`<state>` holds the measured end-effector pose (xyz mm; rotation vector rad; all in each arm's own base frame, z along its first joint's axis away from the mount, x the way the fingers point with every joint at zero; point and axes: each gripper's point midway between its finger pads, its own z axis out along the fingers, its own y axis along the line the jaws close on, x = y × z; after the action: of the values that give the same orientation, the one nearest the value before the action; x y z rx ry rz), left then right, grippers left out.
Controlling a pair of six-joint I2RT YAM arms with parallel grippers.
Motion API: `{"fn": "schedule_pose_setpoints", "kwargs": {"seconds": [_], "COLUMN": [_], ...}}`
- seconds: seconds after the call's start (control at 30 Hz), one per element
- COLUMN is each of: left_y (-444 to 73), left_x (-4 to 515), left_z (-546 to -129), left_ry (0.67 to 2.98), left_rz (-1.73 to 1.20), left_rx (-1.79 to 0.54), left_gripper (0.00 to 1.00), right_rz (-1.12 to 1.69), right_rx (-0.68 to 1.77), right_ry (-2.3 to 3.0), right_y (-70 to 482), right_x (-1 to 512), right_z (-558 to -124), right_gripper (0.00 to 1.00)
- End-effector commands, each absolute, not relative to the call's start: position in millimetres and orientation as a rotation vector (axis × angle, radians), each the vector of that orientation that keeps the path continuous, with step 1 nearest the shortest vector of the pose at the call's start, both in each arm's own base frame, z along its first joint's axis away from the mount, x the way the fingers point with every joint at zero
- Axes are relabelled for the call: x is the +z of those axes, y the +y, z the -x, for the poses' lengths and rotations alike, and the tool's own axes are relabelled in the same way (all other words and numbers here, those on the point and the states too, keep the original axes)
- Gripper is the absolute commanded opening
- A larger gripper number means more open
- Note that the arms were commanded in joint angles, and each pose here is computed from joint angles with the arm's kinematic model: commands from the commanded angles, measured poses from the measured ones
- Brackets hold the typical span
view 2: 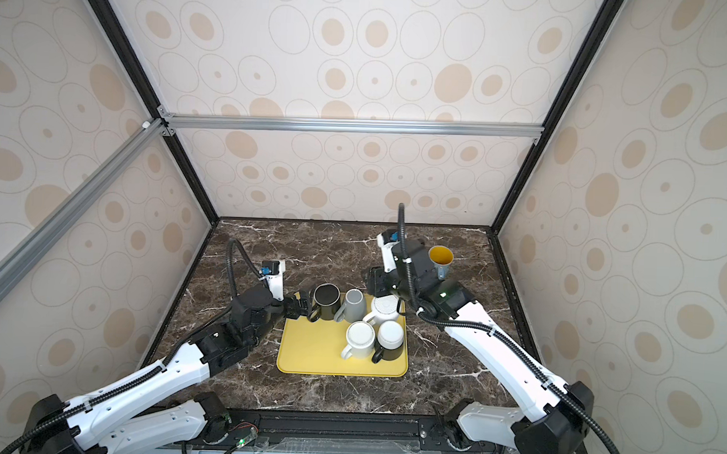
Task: Turn the mug right side up
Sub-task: 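Open the right gripper and lift it off the grey mug, then reach the left gripper to the lying black mug while the right moves over the tray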
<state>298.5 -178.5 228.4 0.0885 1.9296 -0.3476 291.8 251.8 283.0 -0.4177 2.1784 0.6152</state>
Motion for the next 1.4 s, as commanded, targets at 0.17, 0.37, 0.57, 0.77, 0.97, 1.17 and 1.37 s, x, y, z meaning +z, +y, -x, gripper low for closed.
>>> {"fn": "schedule_pose_setpoints", "kwargs": {"seconds": [0.17, 0.37, 0.57, 0.77, 0.97, 1.17, 1.37], "left_y": [-181, -181, -191, -191, -195, -202, -211], "left_x": [209, 196, 183, 178, 168, 157, 138], "left_z": [-296, -292, -293, -299, -306, -312, -311], "left_ry": [2.049, 2.089, 2.137, 2.148, 2.168, 2.218, 2.282], "left_rz": [-0.204, -0.255, -0.304, -0.295, -0.306, -0.346, -0.415], "left_rx": [-0.272, -0.258, -0.283, -0.278, -0.288, -0.284, -0.308], "left_gripper": [0.97, 0.96, 0.92, 0.86, 0.80, 0.76, 0.73], "right_rz": [0.652, 0.656, 0.614, 0.572, 0.538, 0.530, 0.534], "right_rx": [0.659, 0.699, 0.660, 0.529, 0.501, 0.426, 0.418], "right_ry": [2.240, 2.365, 2.426, 2.426, 2.427, 2.430, 2.430], "right_y": [309, 324, 323, 307, 300, 289, 286], "right_x": [257, 208, 185, 176, 173, 169, 169], "right_z": [-245, -230, -230, -239, -240, -243, -243], "right_gripper": [0.58, 0.57, 0.56, 0.56, 0.57, 0.58, 0.58]}}
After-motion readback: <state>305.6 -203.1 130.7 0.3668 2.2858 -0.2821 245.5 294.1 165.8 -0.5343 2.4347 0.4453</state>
